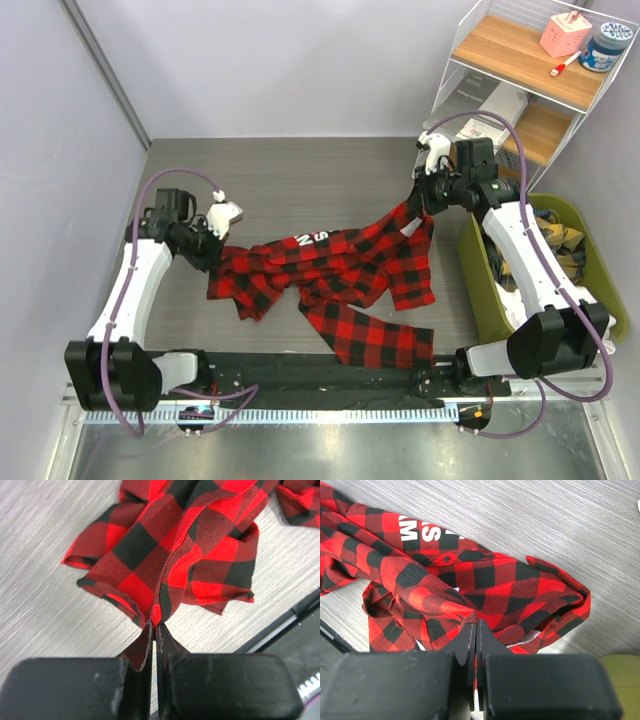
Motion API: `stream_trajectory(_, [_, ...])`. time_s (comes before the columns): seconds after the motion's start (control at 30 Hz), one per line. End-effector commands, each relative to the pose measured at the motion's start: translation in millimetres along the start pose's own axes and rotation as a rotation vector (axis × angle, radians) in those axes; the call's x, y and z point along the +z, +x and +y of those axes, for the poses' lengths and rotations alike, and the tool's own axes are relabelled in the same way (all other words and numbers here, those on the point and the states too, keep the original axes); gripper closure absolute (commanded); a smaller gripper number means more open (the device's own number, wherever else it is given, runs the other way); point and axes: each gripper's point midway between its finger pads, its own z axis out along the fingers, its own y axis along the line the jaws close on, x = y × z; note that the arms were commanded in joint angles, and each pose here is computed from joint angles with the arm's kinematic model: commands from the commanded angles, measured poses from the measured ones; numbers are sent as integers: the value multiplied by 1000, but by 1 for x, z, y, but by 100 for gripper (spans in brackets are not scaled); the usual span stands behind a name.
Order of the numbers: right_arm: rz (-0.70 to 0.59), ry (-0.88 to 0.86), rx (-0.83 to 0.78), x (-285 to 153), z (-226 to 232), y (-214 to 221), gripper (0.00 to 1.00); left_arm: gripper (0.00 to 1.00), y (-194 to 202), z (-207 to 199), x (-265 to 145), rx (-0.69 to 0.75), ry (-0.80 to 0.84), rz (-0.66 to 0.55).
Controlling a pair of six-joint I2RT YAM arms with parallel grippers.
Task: Fold and stack the long sleeve shirts
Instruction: Flatten the shirt out
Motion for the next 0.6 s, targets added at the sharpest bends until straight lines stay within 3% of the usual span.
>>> stream_trajectory(0.0, [-30,4,-35,-4,-1,-17,99,99,20,1,-3,-43,-62,-4])
stream_trajectory(0.1, [-20,-16,-28,3,2,-9,99,93,36,-11,5,-38,-34,8])
stream_trajectory(0.27, [16,-48,-26,17,7,5,99,86,45,2,11,-80,-80,68])
stream_trajectory(0.37, [15,-64,-37,19,11,2,99,64,42,6,4,-90,-98,60])
stream_trajectory(0.4, [14,-69,-37,19,12,1,99,52,36,11,-1,-87,-121,43])
stream_trajectory(0.57, [11,-74,-46,18,13,-3,99,40,13,9,-15,-64,-101,-13])
